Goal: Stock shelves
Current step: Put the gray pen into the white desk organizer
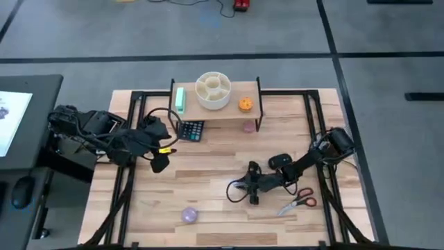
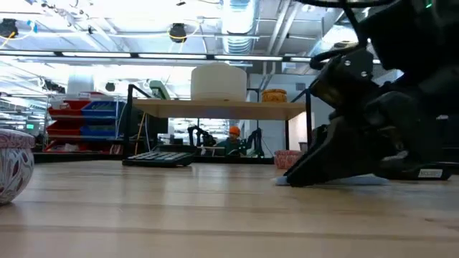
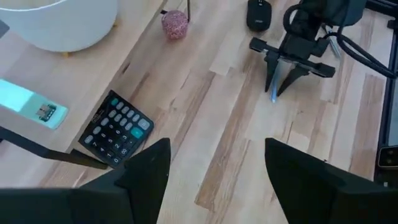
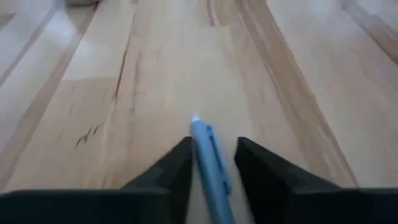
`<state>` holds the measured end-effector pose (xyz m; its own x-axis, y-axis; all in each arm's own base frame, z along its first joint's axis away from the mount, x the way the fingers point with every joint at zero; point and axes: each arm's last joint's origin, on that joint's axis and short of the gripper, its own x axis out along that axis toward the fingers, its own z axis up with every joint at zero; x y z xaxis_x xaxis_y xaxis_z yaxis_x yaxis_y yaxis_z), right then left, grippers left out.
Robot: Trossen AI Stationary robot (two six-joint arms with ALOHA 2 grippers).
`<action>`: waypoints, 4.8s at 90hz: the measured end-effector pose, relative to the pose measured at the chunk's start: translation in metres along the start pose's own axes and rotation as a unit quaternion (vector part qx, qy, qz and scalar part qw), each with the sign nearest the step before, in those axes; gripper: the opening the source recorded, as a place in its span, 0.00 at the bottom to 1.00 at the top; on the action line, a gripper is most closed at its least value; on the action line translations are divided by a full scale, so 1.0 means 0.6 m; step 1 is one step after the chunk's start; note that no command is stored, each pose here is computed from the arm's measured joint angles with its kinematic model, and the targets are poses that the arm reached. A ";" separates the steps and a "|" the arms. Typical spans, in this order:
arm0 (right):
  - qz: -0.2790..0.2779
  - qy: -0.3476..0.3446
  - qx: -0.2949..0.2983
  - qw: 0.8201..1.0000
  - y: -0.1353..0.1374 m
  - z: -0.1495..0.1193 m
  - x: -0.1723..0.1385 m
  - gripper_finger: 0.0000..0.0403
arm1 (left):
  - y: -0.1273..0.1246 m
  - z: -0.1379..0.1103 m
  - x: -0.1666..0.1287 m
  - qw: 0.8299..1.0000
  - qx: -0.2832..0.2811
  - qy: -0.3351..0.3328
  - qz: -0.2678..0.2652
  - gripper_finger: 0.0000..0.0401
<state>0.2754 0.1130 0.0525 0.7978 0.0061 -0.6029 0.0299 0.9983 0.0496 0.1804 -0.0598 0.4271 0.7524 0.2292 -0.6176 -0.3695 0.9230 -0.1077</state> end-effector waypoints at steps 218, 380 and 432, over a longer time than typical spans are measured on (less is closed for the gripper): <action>0.021 0.035 0.083 0.996 -0.080 0.105 -0.075 0.01 | -0.002 -0.001 0.000 1.000 0.007 0.013 -0.021 0.59; -0.156 -0.070 0.134 0.976 0.022 -0.048 -0.010 0.04 | -0.003 -0.001 0.000 1.000 0.010 0.013 -0.022 0.59; -0.088 -0.119 0.203 0.968 -0.009 0.067 -0.063 0.02 | -0.005 0.001 0.000 0.999 0.002 0.013 -0.035 0.59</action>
<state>0.2689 0.1051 0.1071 0.8729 -0.2244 -0.4332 0.3743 0.8775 0.2998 0.1816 -0.0623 0.4277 0.7612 0.1558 -0.6295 -0.3140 0.9379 -0.1476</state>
